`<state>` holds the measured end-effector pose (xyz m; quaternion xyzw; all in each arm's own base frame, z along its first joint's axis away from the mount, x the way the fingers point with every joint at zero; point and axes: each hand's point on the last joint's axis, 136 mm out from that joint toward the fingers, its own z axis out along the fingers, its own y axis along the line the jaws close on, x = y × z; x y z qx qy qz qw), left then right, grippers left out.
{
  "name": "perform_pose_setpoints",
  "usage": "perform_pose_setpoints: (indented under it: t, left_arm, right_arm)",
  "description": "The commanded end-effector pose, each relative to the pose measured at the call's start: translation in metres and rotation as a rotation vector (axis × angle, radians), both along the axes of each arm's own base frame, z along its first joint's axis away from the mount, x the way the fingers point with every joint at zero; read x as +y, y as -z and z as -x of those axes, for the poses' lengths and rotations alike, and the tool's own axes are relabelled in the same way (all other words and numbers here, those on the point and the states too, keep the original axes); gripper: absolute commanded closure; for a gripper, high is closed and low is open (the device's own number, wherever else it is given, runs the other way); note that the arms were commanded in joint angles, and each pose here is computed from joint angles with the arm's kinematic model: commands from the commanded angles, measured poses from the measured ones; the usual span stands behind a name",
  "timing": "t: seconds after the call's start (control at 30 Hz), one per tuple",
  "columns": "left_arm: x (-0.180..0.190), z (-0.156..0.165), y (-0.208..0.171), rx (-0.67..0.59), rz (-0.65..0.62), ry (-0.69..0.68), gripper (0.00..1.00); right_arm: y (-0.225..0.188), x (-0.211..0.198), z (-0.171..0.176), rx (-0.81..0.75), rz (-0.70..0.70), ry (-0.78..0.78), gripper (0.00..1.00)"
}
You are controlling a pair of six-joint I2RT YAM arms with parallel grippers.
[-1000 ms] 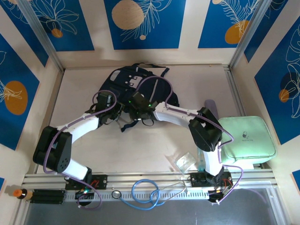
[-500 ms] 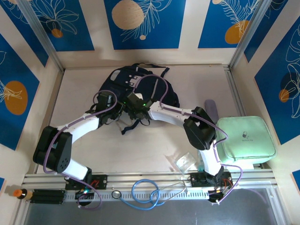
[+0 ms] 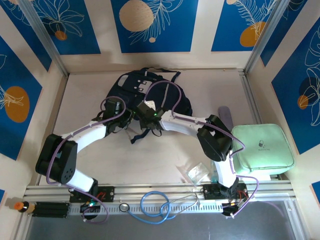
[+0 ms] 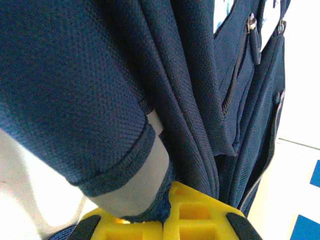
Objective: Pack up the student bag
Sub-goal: Zip the student bag at the top-center of the table.
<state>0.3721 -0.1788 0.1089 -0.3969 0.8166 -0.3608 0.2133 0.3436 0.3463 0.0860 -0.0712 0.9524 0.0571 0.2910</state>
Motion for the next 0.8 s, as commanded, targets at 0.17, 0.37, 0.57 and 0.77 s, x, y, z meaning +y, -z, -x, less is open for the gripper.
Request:
perform_pose_setpoints:
  t: [0.17,0.37,0.57,0.77]
  left_arm:
    - [-0.014,-0.015,-0.038,-0.102,0.061,0.028,1.0]
    - [-0.018,-0.018,-0.045,-0.112,0.065,0.045,1.0]
    - [-0.017,-0.016,-0.044,-0.109,0.063,0.048,1.0]
    - [-0.013,-0.017,-0.045,-0.116,0.031,0.044,1.0]
  right_arm:
    - [0.008,-0.039,-0.006,-0.016,0.123,0.028,0.85]
    - [0.004,-0.017,-0.022,-0.033,0.088,-0.015,0.81]
    - [0.007,-0.027,-0.019,-0.025,0.115,0.022,0.88]
    - [0.005,-0.047,-0.007,-0.039,0.109,0.004,0.92]
